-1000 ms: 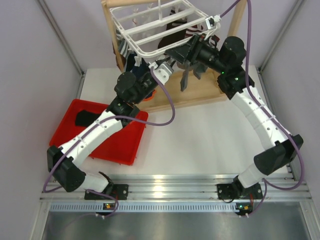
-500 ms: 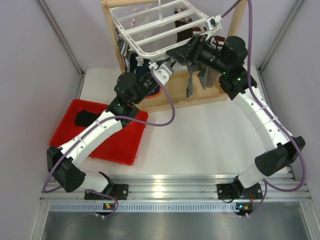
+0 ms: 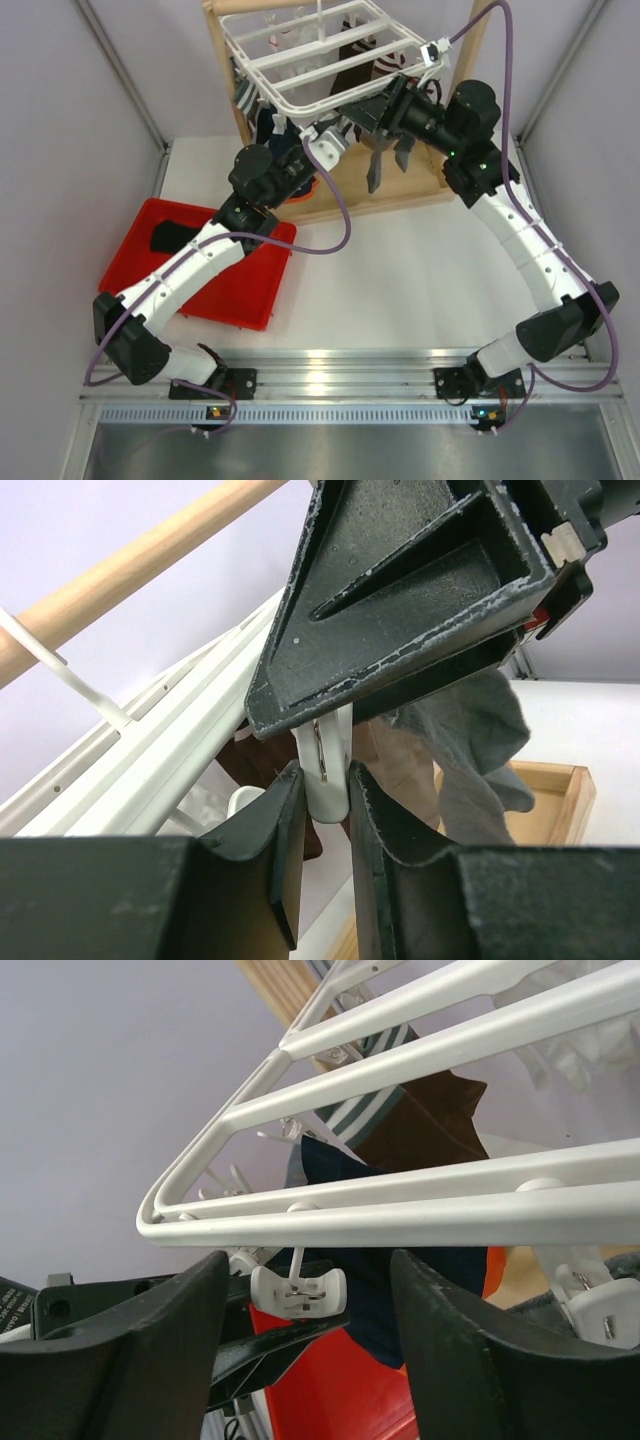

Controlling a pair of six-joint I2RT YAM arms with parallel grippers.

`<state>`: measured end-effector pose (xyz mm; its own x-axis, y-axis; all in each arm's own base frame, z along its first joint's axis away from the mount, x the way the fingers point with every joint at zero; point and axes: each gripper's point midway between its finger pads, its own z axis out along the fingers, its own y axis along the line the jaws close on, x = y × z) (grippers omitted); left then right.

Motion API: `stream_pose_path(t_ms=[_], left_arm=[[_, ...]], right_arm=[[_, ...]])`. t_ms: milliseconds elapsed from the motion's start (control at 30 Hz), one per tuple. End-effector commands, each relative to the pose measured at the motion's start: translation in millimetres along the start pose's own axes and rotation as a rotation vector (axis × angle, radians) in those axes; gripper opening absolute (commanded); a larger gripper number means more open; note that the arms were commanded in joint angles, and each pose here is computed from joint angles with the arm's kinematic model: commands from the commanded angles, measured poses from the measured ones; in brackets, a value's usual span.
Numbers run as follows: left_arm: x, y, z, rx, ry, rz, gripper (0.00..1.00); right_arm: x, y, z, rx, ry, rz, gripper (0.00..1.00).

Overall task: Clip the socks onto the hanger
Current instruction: Open the clamp at the hanger.

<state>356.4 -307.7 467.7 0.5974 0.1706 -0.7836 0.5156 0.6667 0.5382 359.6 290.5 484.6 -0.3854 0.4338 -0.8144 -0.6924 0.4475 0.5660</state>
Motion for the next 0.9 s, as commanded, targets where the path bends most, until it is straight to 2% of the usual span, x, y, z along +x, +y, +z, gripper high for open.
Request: stream_pose_path(t_ms=[0,100,167,233,300,367,433,567,633,867], left_arm=[[-30,5,-5,-0.003,-0.073,0.025,0.00],[-30,5,-4,-0.001,-0.074,0.023,0.00],[-30,5,-5,-0.001,-0.076,0.020,0.00],[-33,3,-5,0.010,-0.083,0.021,0.00],[-32,1,-5,0.021,-0.084,0.022,0.00],[-32,0,-6,0.027,-0.086,0.022,0.00],[-31,-6,-6,0.051,-0.089,0.027,0.00],[-31,-7,-6,0.058,-0.089,0.032,0.00],[-31,-9,-6,0.069,-0.091,0.046,0.00],[-30,-7,-7,0.061,-0.086,0.051,0.00]], right_arm=[[-20,22,-13,-0.048,-0.054,-0.015,0.60],[-19,25,-16,-0.063,-0.048,-0.022,0.59],[-20,25,-19,-0.065,-0.057,-0.026,0.51],[-18,22,-21,-0.053,-0.057,-0.021,0.49],[-17,17,-21,-0.042,-0.058,-0.016,0.37],[-22,16,-20,-0.040,-0.079,-0.015,0.34],[-22,14,-19,-0.041,-0.081,-0.006,0.35],[-25,14,-15,-0.048,-0.097,0.013,0.48],[-26,13,-13,-0.052,-0.103,0.018,0.47],[-26,15,-11,-0.068,-0.101,0.021,0.05]])
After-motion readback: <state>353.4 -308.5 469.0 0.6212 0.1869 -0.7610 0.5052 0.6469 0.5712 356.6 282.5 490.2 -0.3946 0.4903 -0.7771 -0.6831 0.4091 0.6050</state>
